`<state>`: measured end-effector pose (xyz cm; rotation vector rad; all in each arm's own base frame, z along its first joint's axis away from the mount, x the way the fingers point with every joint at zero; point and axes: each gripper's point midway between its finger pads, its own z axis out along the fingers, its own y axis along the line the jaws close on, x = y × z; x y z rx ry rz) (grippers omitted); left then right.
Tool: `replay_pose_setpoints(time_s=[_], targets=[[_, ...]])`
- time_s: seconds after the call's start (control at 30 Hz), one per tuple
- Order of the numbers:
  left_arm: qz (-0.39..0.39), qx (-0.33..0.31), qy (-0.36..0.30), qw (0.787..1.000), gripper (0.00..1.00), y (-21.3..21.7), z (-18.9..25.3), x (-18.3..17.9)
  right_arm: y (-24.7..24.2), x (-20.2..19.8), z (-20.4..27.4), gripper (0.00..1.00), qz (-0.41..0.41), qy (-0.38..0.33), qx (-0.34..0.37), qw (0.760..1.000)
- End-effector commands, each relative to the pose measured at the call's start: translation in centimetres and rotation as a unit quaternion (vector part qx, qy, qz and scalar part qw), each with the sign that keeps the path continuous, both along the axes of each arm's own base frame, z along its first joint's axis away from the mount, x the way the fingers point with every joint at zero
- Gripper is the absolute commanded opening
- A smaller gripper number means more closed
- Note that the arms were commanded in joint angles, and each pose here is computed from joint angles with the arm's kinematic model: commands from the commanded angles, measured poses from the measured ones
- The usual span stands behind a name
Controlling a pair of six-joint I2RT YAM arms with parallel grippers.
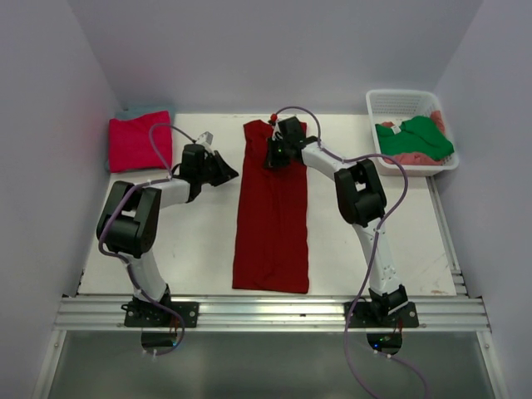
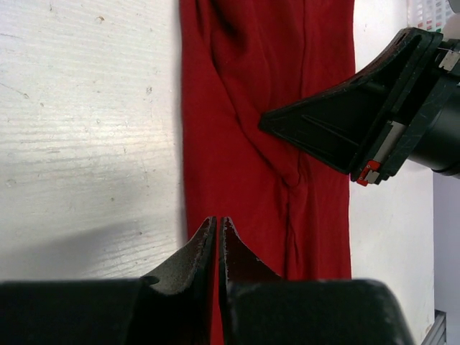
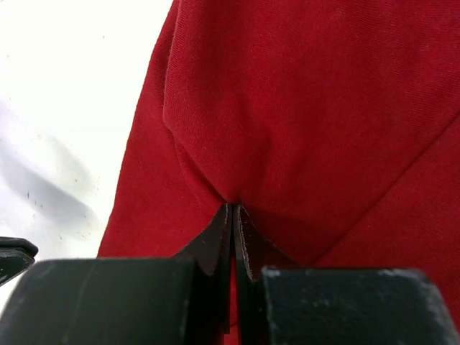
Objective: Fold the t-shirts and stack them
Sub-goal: Grab the bottom of the folded rectangular tshirt with both arms
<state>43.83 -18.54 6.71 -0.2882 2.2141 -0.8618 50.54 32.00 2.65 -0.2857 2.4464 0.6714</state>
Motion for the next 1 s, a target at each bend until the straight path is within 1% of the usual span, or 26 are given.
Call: replay_pose_setpoints(time_s=[0.0,0.1,0.2,0.23,0.27,0.3,0.33,0.37,0.47,0.5,0.53,0.57,0.6,0.67,0.7,0.73,0.77,0.8,0.83,0.87,0.9,0.93,0.97], targets=[[-0.003,-0.013,-0.032,0.999,0.08,0.0,1.2,1.0,-1.3,-0.9,-2.1,0.0,-0.005,0.021,-0.033,0.999],[-0.016,-0.022,-0.044,0.999,0.08,-0.4,1.6,1.2,-1.1,-0.9,-1.8,0.0,-0.001,0.018,-0.024,1.0],[-0.036,-0.04,-0.048,0.997,0.08,-1.1,1.4,1.1,-0.6,-0.5,-0.5,0.0,-0.001,0.002,0.023,1.0],[-0.044,-0.052,-0.046,0.997,0.08,-1.5,1.6,0.9,0.2,-0.8,1.0,0.0,0.006,0.001,0.056,0.998],[-0.046,-0.058,-0.049,0.996,0.08,-1.5,1.3,1.0,-0.3,-1.1,0.7,0.0,0.002,0.007,0.072,0.997],[-0.048,-0.062,-0.049,0.996,0.08,-1.6,1.3,1.0,0.3,-0.3,2.2,0.0,0.007,-0.021,0.107,0.994],[-0.052,-0.066,-0.045,0.995,0.08,-1.7,1.0,0.8,0.3,-0.1,3.8,0.0,0.004,-0.022,0.143,0.99],[-0.053,-0.068,-0.047,0.995,0.07,-1.8,1.0,0.9,0.5,0.0,4.3,0.0,0.007,-0.035,0.168,0.985],[-0.053,-0.069,-0.044,0.995,0.07,-1.8,0.6,0.9,0.4,0.1,5.1,0.0,-0.001,-0.016,0.223,0.975],[-0.053,-0.069,-0.043,0.995,0.08,-1.8,0.5,0.9,0.6,0.4,5.7,0.0,0.002,-0.029,0.241,0.97],[-0.054,-0.07,-0.043,0.995,0.08,-1.8,0.4,0.9,0.5,0.5,6.2,0.0,-0.008,-0.019,0.264,0.964],[-0.054,-0.071,-0.045,0.995,0.07,-1.9,0.4,0.9,0.2,0.3,5.4,0.0,-0.014,-0.008,0.276,0.961],[-0.055,-0.072,-0.046,0.995,0.07,-1.9,0.4,1.0,0.5,0.4,6.6,0.0,-0.012,-0.011,0.311,0.95],[-0.06,-0.078,-0.053,0.994,0.07,-2.1,0.7,1.1,0.0,0.4,6.2,0.0,-0.019,-0.001,0.341,0.94],[-0.062,-0.082,-0.053,0.993,0.08,-2.2,0.7,1.1,0.1,0.5,6.7,0.0,-0.009,-0.013,0.364,0.931],[-0.067,-0.089,-0.055,0.992,0.08,-2.4,0.7,1.1,-0.1,0.5,6.8,0.0,-0.02,0.004,0.386,0.922],[-0.068,-0.093,-0.056,0.992,0.08,-2.4,0.7,1.1,-0.3,0.4,6.7,0.0,-0.02,0.01,0.4,0.916],[-0.07,-0.098,-0.056,0.991,0.08,-2.5,0.6,1.1,-0.1,0.5,6.8,0.0,-0.01,-0.003,0.42,0.907],[-0.074,-0.106,-0.055,0.99,0.08,-2.7,0.7,1.1,-0.2,0.3,7.1,0.0,-0.015,0.018,0.445,0.895],[-0.075,-0.111,-0.055,0.989,0.07,-2.7,0.4,1.2,-0.6,0.4,7.2,0.0,-0.018,0.02,0.457,0.889],[-0.076,-0.115,-0.053,0.989,0.08,-2.8,0.3,1.2,-0.7,0.4,8.1,0.0,-0.006,0.001,0.477,0.879],[-0.08,-0.126,-0.042,0.988,0.08,-3.0,-0.2,1.0,-0.9,0.2,7.5,0.0,-0.014,0.026,0.495,0.869],[-0.08,-0.133,-0.048,0.987,0.08,-3.0,-0.1,1.3,-1.2,0.4,7.5,0.0,-0.015,0.028,0.505,0.862]])
